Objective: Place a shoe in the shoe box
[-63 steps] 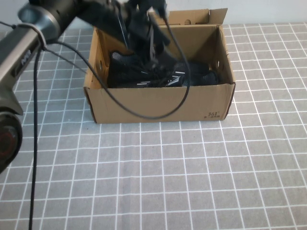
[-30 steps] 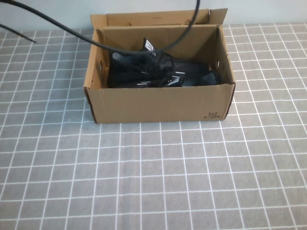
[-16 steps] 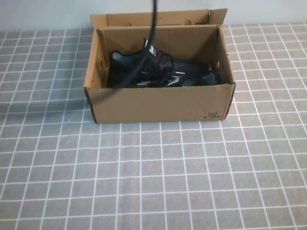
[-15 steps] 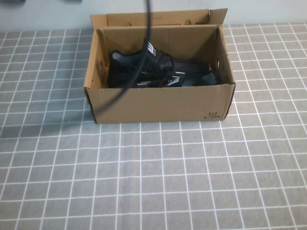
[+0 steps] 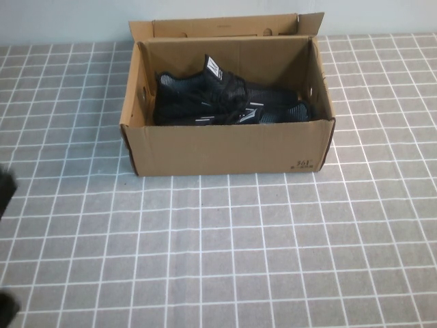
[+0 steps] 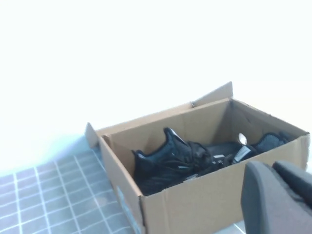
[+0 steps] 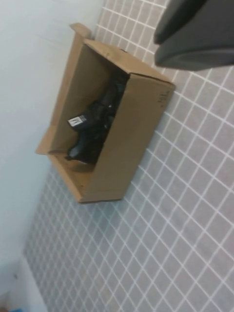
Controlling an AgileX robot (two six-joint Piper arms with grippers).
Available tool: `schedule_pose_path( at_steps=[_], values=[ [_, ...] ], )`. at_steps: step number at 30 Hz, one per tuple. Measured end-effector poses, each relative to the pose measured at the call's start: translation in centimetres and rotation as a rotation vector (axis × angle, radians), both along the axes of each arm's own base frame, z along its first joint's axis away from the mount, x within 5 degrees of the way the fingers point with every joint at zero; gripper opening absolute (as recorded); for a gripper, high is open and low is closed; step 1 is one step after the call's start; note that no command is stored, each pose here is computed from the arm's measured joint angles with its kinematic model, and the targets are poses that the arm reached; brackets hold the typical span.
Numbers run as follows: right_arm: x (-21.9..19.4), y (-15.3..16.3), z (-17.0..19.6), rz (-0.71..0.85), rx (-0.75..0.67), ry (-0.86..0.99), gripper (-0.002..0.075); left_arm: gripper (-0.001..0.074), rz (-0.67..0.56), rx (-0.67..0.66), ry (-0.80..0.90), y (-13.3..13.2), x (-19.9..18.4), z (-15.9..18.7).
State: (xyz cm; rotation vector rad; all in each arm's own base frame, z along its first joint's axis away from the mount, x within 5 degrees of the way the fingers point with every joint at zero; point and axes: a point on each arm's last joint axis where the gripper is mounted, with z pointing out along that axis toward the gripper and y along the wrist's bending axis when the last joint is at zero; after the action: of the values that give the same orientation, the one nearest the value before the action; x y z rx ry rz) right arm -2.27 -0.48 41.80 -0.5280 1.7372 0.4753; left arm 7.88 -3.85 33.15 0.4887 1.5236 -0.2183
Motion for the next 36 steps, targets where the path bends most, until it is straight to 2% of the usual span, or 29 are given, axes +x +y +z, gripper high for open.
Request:
schedule_pose_path(
  at_steps=[7,11,15,21,28,36],
  values=[
    [2.4,1.5,-2.6,-0.002,0.066,-0.044,-0.0016,-0.0001,0.055,-0.065,-0.115,1.5,-2.6,-5.9],
    [4.7,2.9,-5.3,-0.006,0.130,-0.062,-0.0016,-0.0001,0.071,-0.049,-0.069,1.6,-2.3,-9.5],
    [6.5,3.6,-7.4,-0.040,0.209,-0.158,-0.0016,-0.0001,0.075,-0.017,0.014,1.5,-2.0,-12.9],
    [7.9,3.9,-9.5,-0.080,0.300,-0.282,-0.0014,-0.0001,0.015,0.042,0.154,1.0,-2.4,-14.7],
    [8.1,4.1,-11.0,-0.078,0.267,-0.221,-0.0016,-0.0001,-0.050,0.099,0.285,0.6,-2.9,-15.9],
    [8.1,4.3,-11.7,-0.069,0.222,-0.153,-0.0016,-0.0001,-0.055,0.104,0.296,0.6,-3.0,-16.0]
  ],
)
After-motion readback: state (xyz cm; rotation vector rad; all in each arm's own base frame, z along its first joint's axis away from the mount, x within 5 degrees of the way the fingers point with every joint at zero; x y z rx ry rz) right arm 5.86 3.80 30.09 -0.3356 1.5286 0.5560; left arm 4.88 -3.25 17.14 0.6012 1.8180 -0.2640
